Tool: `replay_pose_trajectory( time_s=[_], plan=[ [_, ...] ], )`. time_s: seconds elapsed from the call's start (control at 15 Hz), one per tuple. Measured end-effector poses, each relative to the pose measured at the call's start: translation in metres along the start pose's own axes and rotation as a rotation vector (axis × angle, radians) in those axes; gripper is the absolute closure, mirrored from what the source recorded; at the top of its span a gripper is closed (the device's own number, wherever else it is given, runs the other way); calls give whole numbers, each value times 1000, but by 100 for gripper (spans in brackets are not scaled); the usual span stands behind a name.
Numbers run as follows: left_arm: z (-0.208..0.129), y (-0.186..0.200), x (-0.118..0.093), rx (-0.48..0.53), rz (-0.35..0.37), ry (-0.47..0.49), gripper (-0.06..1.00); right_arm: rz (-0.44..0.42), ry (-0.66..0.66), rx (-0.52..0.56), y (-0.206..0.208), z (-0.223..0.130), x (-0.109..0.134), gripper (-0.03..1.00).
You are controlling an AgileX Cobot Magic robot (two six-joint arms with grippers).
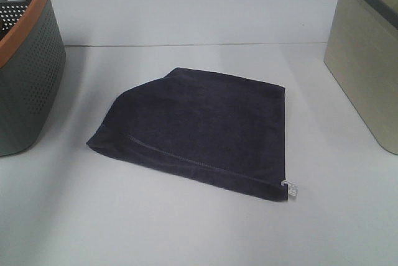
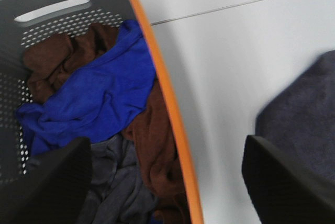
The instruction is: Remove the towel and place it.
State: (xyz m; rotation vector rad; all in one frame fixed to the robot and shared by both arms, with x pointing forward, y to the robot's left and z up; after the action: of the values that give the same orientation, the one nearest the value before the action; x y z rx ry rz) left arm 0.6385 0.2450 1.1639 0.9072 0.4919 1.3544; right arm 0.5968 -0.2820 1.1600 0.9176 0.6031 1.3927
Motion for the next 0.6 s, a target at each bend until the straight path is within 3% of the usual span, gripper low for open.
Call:
replay_pose_trajectory(
  time_s=[0.13, 0.27, 0.6],
  plan=[
    [-20, 13, 28, 17, 9, 82, 20, -30, -18, -18, 22, -16, -18, 21],
    [-47, 34, 41, 30, -10, 147, 21, -23, -5, -5, 39, -45, -21, 21],
    [-128, 94, 28, 31, -6, 153, 21, 14, -28, -25, 83, -135, -30, 21]
  ],
)
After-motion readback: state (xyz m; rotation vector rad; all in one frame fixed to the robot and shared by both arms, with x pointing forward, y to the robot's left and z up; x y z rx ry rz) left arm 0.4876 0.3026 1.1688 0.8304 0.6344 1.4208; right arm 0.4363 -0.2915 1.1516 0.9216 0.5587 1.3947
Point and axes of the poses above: a point on each arm's last joint axis where the gripper is mounted, y pointing back along that axis away from the gripper, x along the wrist's bending axis when the last joint is at zero, z = x × y, the point moved 3 cm from there along -y, pointing out along that axis toward the gripper, and after that the axes turned 6 degrees about -y, right-handed, at the moved point
